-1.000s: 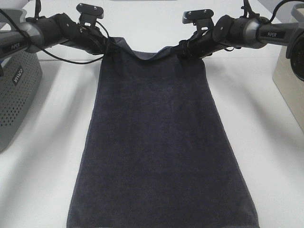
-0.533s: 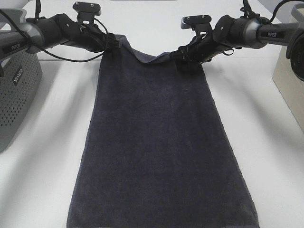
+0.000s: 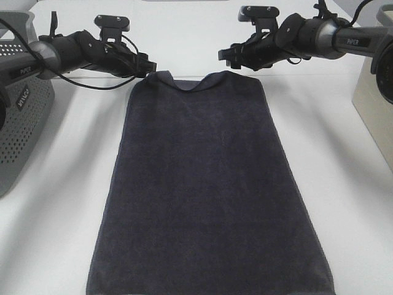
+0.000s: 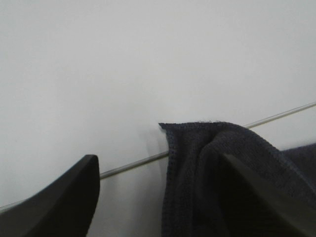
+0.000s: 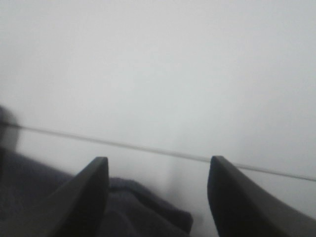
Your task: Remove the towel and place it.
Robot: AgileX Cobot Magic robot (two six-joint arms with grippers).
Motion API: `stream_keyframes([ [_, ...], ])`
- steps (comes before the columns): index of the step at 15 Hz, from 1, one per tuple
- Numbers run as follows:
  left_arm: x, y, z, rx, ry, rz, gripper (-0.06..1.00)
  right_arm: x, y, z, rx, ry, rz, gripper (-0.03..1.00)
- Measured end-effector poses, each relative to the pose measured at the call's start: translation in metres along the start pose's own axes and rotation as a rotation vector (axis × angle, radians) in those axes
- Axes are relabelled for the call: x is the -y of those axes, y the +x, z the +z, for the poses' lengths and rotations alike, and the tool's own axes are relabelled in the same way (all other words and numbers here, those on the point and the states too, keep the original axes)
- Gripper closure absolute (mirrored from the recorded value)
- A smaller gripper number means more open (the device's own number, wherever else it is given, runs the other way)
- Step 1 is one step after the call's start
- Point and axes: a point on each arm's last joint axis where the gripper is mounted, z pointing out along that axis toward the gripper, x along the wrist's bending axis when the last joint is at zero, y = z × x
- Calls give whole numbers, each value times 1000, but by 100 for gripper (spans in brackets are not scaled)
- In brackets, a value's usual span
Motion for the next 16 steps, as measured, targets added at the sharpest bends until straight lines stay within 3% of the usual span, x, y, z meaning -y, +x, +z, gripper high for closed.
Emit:
stream_keyframes([
  [3,-5,1,-1,-14,-40,-101,31,-7,0,-1,1,-52,53,38],
  [6,-11,3,-2,-30,-103,-201,31,0,1,-1,-10,27,-7,38],
  [7,-13,1,-5,-10,-58,-221,31,7,2,-2,-16,95,-56,38],
  [9,-21,-3,-11,22,-6,-210,31,8,2,-2,-17,108,-55,38],
  [12,-39,-13,-31,84,178,-111,31,14,3,-3,-29,178,-53,38],
  [14,-42,-14,-44,82,319,-62,31,21,2,-4,-32,259,-98,38],
  [16,-38,-12,-53,53,455,-46,31,23,-1,-4,-7,274,-167,38],
])
